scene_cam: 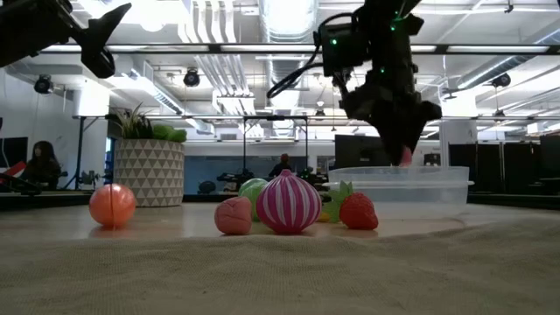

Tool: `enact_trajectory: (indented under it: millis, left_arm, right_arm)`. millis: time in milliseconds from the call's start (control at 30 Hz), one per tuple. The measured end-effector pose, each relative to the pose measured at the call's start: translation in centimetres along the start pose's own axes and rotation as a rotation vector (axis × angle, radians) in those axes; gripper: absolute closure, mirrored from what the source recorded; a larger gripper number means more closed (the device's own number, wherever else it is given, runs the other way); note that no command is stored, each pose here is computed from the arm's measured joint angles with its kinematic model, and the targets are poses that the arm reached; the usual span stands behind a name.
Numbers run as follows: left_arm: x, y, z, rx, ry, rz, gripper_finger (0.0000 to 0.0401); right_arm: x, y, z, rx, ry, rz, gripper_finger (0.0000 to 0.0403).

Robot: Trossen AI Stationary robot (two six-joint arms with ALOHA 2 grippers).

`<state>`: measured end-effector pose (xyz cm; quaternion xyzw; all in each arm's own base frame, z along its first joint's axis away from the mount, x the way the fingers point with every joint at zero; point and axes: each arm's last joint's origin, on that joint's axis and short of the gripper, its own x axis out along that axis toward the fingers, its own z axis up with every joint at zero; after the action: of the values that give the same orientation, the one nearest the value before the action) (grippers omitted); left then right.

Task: Pick and placing Produce into tupperware
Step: Put the top pink peach into the transparent container, then put the bottom red strawberry into the transparent container

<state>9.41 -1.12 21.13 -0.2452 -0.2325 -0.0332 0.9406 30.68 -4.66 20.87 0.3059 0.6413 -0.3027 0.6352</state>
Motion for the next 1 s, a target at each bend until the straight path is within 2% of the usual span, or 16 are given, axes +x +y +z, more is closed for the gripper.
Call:
enact_trajectory:
  millis: [133,333,600,800,933,1000]
  left_arm:
    - [0.0,0.0,0.0,0.0,0.0,0.0,0.0182]
    - [0.0,0.0,0.0,-0.001,-0.002,-0.001,0.0182]
    - [0.0,0.0,0.0,-0.001,-0.001,-0.001,0.0182]
    - [0.0,0.0,0.0,-0.089,-0.001,-0.001,0.0182]
    - [0.0,0.0,0.0,-0.105,0.002,0.0,0.0182]
    - [0.0,0.0,0.0,-0.105,0.001,0.0,0.0182]
  right_arm:
    - [1.3,-0.1,0.0,0.028,0.021,0.017,0.0299]
    - [3.8,-0.4,-0.2,0.032,0.098,-0.043,0.0269]
    - [2.5,0.4,0.2,-0.008,0.051,-0.016,0.0195]
    - [-0.9,2.5,0.2,-0.201,-0.049,0.06,0.0162]
    - [-2.5,5.0,-1.5,-0.305,-0.095,0.102,0.0159]
    - [-2.8,6.4,-3.0,-0.357,-0.129,0.078,0.0161]
